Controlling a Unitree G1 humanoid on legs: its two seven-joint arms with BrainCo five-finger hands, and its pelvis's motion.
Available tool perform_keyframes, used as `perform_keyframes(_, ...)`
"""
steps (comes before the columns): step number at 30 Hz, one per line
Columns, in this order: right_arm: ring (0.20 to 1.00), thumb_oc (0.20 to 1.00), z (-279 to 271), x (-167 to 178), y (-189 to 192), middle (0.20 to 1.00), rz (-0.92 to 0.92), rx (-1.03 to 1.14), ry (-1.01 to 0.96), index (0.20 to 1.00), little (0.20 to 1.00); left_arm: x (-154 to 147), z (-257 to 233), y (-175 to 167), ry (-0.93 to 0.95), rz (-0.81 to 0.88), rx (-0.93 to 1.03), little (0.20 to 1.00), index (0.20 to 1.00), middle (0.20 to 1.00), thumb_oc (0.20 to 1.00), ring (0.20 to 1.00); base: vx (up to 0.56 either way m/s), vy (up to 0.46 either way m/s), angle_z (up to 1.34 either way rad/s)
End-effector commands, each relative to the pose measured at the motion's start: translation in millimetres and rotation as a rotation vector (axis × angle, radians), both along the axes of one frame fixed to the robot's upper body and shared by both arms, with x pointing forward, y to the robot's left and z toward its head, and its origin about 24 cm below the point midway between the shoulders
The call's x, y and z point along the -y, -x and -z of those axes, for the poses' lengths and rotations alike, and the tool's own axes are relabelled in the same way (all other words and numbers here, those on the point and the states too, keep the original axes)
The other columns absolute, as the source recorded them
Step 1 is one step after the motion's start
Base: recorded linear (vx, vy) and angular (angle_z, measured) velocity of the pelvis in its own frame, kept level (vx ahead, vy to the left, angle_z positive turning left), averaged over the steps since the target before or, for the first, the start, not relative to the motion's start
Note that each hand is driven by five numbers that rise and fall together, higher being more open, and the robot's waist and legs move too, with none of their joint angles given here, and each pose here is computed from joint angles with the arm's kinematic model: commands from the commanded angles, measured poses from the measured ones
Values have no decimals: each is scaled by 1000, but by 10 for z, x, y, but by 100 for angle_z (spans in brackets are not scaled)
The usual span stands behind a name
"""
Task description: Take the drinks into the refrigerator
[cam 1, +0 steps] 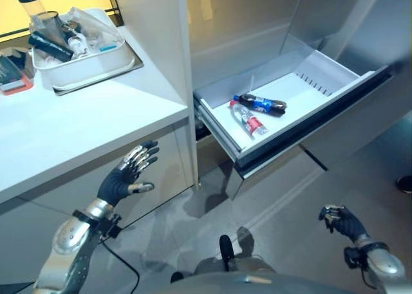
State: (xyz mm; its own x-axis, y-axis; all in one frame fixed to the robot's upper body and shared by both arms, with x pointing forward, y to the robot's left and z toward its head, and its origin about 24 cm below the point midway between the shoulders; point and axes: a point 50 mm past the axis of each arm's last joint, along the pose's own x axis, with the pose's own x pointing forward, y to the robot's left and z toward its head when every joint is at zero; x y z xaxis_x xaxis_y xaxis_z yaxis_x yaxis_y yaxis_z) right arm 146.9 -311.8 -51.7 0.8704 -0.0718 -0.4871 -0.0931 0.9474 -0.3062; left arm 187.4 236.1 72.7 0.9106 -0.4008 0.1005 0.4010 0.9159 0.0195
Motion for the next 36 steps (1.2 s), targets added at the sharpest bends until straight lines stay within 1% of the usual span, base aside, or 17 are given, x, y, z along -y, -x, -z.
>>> perform_keyframes(1, 200, 200, -174, 39, -344, 200, -4, 107, 49, 200, 200, 42, -287, -123, -22, 22, 179, 1000, 1000, 1000, 1000, 1000, 16, -20, 19)
perform_keyframes(11, 200, 200, -232, -61, -562, 200, -84, 122, 89, 200, 200, 143, -371, -157, 2, 66, 218, 1000, 1000, 1000, 1000, 1000, 13, -18, 12)
perform_keyframes(25, 200, 200, -489, -159, -935, 200, -171, 214, 158, 200, 200, 212, -443, -170, 18, 103, 242, 1000, 1000, 1000, 1000, 1000, 6, -10, 7)
perform_keyframes(31, 200, 200, -592, -98, -1066, 200, -174, 226, 210, 200, 200, 216, -491, -171, 16, 114, 256, 1000, 1000, 1000, 1000, 1000, -4, -10, 11)
perform_keyframes(36, 200, 200, -759, -9, -1250, 200, -130, 265, 242, 200, 200, 221, -551, -186, 29, 122, 275, 1000, 1000, 1000, 1000, 1000, -32, -8, 10)
